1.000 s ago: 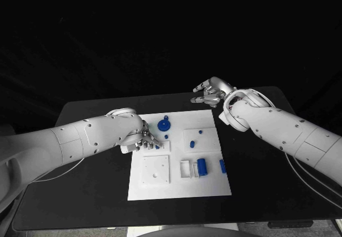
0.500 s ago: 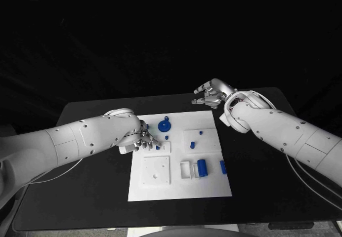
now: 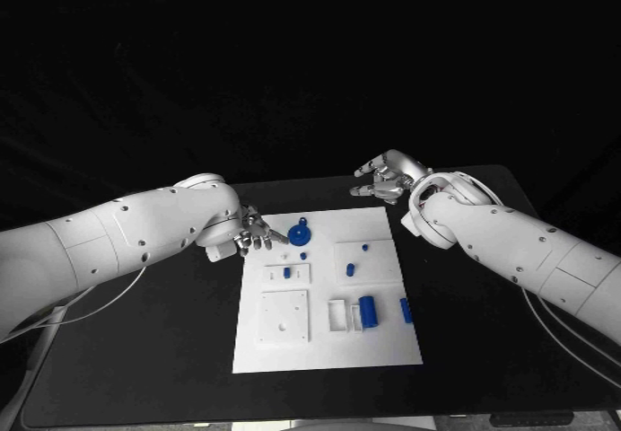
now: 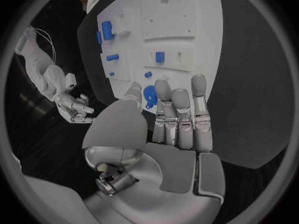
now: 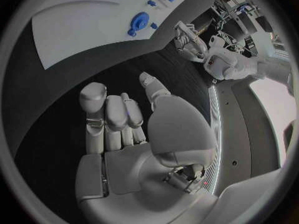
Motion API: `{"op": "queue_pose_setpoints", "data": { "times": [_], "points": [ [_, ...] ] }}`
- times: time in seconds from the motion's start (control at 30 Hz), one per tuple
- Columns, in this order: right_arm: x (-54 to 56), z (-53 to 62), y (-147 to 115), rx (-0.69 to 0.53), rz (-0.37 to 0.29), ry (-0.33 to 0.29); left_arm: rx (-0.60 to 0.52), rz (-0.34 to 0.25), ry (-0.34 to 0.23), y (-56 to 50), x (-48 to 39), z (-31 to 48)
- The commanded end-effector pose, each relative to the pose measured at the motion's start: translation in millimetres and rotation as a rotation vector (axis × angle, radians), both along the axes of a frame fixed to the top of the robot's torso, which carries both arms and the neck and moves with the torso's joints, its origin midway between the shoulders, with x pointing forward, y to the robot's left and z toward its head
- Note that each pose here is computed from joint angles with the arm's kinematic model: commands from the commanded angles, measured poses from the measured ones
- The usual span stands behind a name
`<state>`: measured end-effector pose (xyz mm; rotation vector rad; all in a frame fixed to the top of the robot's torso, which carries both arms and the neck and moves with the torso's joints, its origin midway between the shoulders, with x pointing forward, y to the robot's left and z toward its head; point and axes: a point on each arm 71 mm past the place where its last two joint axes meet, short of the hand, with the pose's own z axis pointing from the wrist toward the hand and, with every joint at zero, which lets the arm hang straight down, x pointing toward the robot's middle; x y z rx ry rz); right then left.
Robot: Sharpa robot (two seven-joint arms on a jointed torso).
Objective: Assemble the parts on the task board
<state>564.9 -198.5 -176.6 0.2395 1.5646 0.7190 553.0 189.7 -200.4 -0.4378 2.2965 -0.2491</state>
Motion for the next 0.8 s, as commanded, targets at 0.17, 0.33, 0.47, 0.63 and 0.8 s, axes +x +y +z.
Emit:
{"op": "queue_pose_setpoints", "data": {
  "times": [0.17, 0.33, 0.47, 0.63, 0.8],
  "points": [
    [-0.5, -0.5, -2, -0.002, 0.003, -0.002, -0.032, 0.052, -0.029, 20.8, 17.4, 8.2],
    [-0.8, -0.4, -3, -0.002, 0.001, -0.003, -0.045, 0.086, -0.073, 30.9, 30.6, 12.5],
    [-1.6, 0.3, -3, -0.001, 0.003, -0.005, -0.035, 0.092, -0.095, 35.2, 39.9, 15.0],
    [-2.9, 1.9, -2, 0.001, 0.008, -0.008, -0.024, 0.078, -0.112, 35.8, 49.5, 16.3],
    [-4.0, 3.3, -2, 0.002, 0.009, -0.012, -0.023, 0.057, -0.105, 34.9, 52.9, 14.2]
  ]
}}
